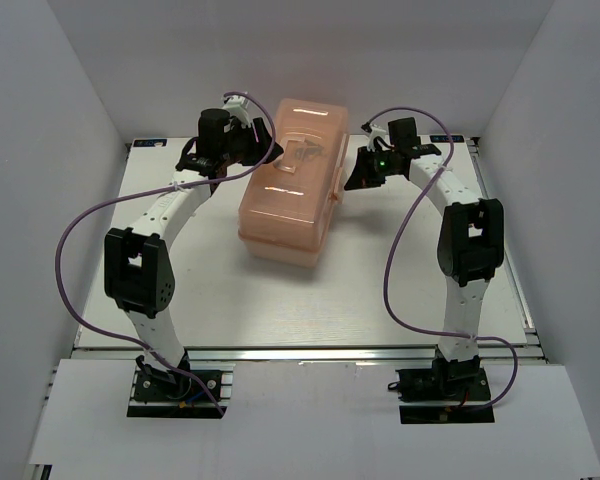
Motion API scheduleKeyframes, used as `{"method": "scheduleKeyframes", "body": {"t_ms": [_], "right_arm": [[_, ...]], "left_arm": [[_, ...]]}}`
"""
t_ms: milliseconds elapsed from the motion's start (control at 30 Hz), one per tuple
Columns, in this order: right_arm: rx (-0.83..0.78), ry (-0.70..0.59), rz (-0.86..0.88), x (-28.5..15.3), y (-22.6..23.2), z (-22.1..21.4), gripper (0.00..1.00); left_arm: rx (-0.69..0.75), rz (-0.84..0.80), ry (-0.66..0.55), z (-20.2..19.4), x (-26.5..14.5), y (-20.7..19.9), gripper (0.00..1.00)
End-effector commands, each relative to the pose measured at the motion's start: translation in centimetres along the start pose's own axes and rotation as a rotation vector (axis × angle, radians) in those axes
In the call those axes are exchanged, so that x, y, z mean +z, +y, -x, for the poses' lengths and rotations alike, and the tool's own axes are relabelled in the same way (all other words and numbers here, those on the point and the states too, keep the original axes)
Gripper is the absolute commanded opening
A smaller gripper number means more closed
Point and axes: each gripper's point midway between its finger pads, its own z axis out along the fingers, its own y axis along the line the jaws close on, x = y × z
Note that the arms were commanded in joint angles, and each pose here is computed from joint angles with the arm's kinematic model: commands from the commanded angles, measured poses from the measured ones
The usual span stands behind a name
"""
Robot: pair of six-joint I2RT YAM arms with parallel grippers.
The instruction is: Sort the tools into containers
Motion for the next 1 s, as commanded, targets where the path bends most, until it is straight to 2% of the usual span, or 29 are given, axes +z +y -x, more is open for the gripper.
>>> {"method": "scheduleKeyframes", "body": {"t_ms": [0,433,533,700,967], "right_arm": [[-0.087,-0.084,0.111,-1.0,4.8,3.3,0.02],[-0.064,-0.068,0.135,0.2,4.4,2.9,0.03],[-0.07,-0.076,0.148,-0.4,4.9,3.1,0.06],[-0.046,-0.082,0.195,-1.0,6.2,3.2,0.2],[-0.024,-0.08,0.216,-1.1,6.6,3.1,0.22]], "left_arm": [[-0.077,0.007,0.204,-6.4,-0.5,0.3,0.61],[-0.073,0.012,0.209,-6.6,-0.8,0.3,0.61],[-0.073,0.015,0.209,-6.6,-0.8,0.5,0.61],[-0.072,0.012,0.208,-6.7,-0.8,0.4,0.61],[-0.066,0.017,0.208,-6.7,-1.1,0.5,0.62]]}}
